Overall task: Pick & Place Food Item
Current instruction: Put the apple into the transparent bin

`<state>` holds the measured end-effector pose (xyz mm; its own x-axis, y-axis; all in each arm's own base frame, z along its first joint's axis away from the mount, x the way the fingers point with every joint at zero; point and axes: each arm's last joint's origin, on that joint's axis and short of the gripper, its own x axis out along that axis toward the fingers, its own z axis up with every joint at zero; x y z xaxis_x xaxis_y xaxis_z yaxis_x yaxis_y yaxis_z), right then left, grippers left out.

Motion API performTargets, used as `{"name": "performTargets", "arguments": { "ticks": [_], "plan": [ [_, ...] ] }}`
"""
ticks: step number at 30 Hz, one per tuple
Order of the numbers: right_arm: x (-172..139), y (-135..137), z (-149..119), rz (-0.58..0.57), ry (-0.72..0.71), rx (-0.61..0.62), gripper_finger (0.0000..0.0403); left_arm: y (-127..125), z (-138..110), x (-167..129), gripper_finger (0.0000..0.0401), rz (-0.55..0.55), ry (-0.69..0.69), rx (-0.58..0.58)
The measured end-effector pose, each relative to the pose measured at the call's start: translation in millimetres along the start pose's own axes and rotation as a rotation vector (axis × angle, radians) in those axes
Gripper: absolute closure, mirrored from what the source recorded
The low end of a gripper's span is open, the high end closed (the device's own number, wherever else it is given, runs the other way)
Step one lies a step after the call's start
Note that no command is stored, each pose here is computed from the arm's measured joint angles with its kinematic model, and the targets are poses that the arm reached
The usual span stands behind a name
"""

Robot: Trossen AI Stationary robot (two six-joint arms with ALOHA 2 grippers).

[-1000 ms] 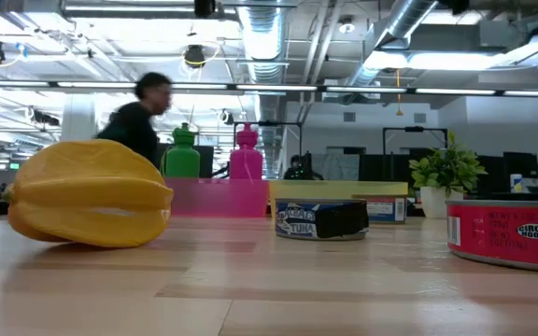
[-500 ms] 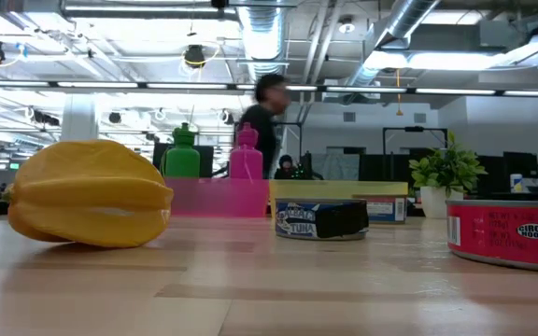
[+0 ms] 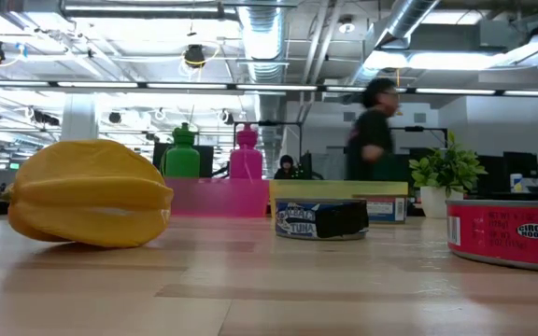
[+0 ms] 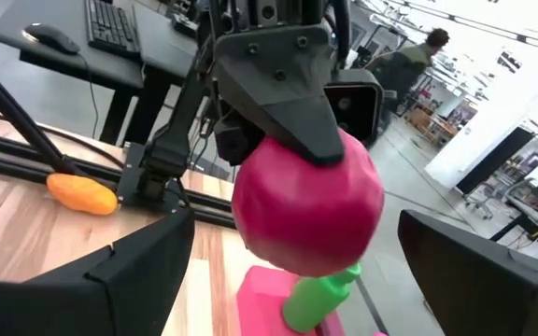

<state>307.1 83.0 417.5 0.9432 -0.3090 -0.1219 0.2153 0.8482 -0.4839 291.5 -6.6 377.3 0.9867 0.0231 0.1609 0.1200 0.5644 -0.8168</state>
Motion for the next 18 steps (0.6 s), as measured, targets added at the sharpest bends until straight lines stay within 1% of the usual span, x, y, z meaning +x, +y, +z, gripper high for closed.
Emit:
{"name": "performTargets", "arguments": {
  "ticks": [4, 11, 15, 18],
  "plan": [
    [4, -3, 2, -0.010, 0.000, 0.004, 0.0032, -6, -3, 0, 0.0130, -0.041, -0.005, 0.011],
    [7, -6, 3, 0.024, -0.023, -0.021, 0.0032, -6, -3, 0, 0.0130, -0.039, -0.004, 0.012],
    [15, -3, 0, 0.031, -0.026, -0.020, 0.0033, -6, -3, 0, 0.0130, -0.040, -0.008, 0.012],
    [22, -3, 3, 0.025, -0.078, -0.012, 0.0033, -4, -5, 2, 0.0130, -0.035, -0.004, 0.011]
  ]
}}
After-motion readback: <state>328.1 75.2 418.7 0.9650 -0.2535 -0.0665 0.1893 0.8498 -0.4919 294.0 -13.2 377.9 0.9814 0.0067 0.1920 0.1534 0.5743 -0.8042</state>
